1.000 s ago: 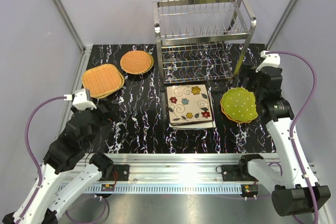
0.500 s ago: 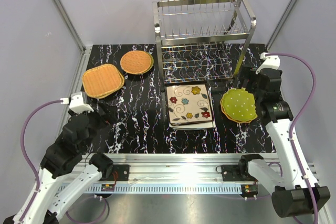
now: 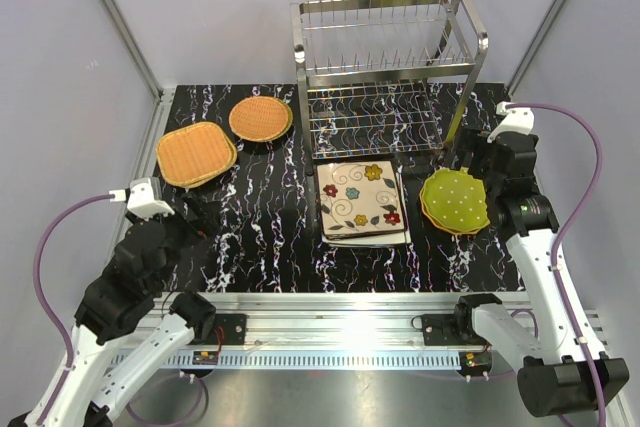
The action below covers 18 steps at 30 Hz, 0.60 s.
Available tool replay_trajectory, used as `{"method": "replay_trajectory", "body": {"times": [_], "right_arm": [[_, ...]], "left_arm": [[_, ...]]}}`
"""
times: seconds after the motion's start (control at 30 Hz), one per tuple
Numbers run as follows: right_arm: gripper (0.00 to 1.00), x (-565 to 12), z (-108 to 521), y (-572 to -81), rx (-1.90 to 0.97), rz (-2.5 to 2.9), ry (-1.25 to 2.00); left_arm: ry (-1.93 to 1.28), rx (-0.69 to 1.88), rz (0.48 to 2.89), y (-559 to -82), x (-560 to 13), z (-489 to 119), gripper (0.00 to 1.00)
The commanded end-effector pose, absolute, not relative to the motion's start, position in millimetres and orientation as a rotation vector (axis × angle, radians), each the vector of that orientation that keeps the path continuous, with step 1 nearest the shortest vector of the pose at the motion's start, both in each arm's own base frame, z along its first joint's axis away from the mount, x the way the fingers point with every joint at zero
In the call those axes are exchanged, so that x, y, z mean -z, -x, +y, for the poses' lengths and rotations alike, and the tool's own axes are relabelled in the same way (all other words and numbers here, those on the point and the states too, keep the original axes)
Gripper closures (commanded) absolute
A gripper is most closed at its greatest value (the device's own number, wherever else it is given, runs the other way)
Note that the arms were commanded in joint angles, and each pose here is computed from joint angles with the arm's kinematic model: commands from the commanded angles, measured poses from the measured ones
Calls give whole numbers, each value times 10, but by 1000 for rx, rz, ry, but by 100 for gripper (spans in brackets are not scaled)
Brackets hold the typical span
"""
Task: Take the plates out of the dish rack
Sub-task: Place the plate on the table
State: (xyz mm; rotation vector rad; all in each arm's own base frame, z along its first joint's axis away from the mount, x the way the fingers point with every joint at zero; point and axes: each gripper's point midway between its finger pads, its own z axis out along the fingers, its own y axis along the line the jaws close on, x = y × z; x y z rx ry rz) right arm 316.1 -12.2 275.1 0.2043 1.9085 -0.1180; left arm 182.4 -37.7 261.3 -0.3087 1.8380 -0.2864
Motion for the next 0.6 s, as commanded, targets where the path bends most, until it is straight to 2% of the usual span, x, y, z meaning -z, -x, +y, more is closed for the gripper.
{"method": "replay_trajectory", "body": {"times": [0.0,0.57], "right_arm": [[0,-2918,-192,-3172,141,1838,-230],[0,-2912,-207,-3156,152,1838,-227]], "left_arm": [[333,288,1759,-1879,-2781,-333,1],[332,291,1745,-1859,-2766,-316,1]]}}
